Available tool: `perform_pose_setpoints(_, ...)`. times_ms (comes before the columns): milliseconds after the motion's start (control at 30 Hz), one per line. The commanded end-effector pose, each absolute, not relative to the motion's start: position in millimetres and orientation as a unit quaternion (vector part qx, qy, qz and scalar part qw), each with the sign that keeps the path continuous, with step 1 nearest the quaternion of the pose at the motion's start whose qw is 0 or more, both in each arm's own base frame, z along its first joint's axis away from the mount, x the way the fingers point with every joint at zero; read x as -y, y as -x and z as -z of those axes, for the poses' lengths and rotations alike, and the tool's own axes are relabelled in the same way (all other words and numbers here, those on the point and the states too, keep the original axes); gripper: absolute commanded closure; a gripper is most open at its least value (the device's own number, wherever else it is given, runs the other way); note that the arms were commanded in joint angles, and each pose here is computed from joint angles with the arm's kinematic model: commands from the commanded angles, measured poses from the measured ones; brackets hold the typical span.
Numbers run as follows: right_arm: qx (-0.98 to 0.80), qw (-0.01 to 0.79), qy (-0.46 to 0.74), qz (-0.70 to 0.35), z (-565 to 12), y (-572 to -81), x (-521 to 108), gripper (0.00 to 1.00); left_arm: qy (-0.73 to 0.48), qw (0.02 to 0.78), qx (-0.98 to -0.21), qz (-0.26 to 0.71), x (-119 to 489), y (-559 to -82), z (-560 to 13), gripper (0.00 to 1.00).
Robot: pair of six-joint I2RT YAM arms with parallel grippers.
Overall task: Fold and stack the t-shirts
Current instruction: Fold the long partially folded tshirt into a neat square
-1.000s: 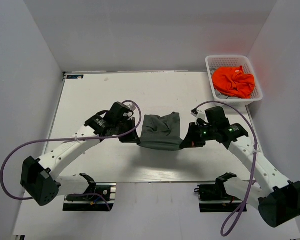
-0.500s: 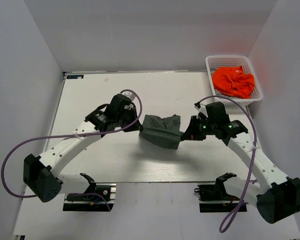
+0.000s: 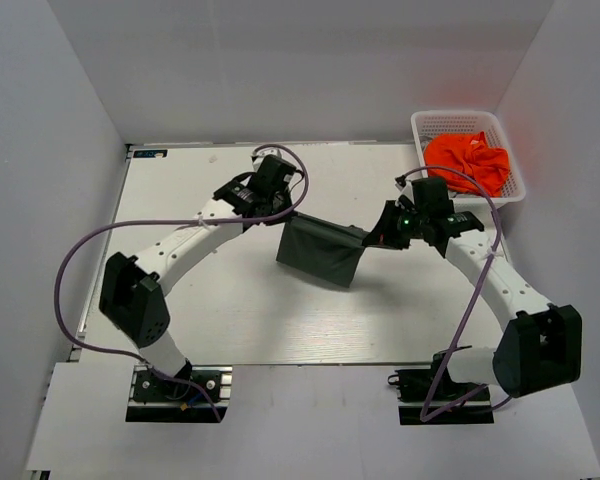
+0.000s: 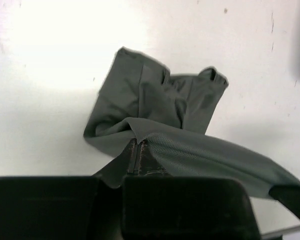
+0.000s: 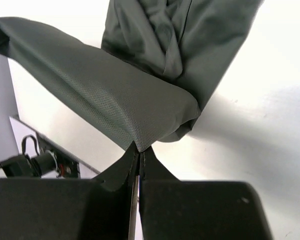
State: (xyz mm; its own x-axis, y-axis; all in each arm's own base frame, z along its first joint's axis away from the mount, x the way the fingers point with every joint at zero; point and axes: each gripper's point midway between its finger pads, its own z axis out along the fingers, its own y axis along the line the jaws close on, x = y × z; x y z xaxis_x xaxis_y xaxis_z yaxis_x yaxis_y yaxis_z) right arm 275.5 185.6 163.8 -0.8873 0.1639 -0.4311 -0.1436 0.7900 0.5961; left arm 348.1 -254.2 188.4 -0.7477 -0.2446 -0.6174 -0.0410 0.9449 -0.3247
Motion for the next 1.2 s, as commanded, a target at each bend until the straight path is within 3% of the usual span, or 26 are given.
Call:
perform_pose_setpoints(0,-0.912,0.270,-0.016,-0.309,-177,-299,-174,1.00,0.111,0.394,-0.907,0.096,233,-383,-206,1.00)
perform_pose_setpoints(300,-0.914,0.271,-0.037,-0.301,-162,-335,-164,1.00,0.119,0.361,-0.923,0.053,238,-419,-171,1.00)
perform_pose_setpoints(700,-0.917,0.216,-0.054,-0.331,-120,-385,-172,1.00,0.135,0.339,-0.930,0.048,238,-465,-128,1.00)
perform_pose_setpoints(900,-0.913,0.236,-0.032,-0.331,-98,-418,-173,1.00,0.135,0.334,-0.931,0.048,238,-482,-101,1.00)
perform_pose_setpoints(967,-0.906,0.240,-0.019,-0.348,-104,-426,-178,0.96,0.140,0.336,-0.930,0.053,237,-487,-99,0.86)
perform_pose_setpoints(1000,-0.908,0.232,-0.018,-0.348,-92,-429,-180,0.67,0.144,0.336,-0.930,0.052,233,-491,-96,0.76)
perform_pose_setpoints(1033,-0.905,0.240,-0.011,-0.350,-96,-437,-180,0.33,0.144,0.336,-0.930,0.052,233,-491,-96,0.43)
perform_pose_setpoints(1067,-0.905,0.239,-0.009,-0.350,-101,-441,-181,0.10,0.143,0.338,-0.928,0.059,236,-493,-98,0.27)
perform_pose_setpoints(1133,-0.902,0.231,0.006,-0.364,-108,-438,-187,0.10,0.139,0.357,-0.920,0.080,238,-500,-119,0.00)
perform_pose_setpoints(1167,-0.899,0.239,0.011,-0.368,-116,-435,-188,0.10,0.138,0.359,-0.919,0.088,239,-499,-125,0.00)
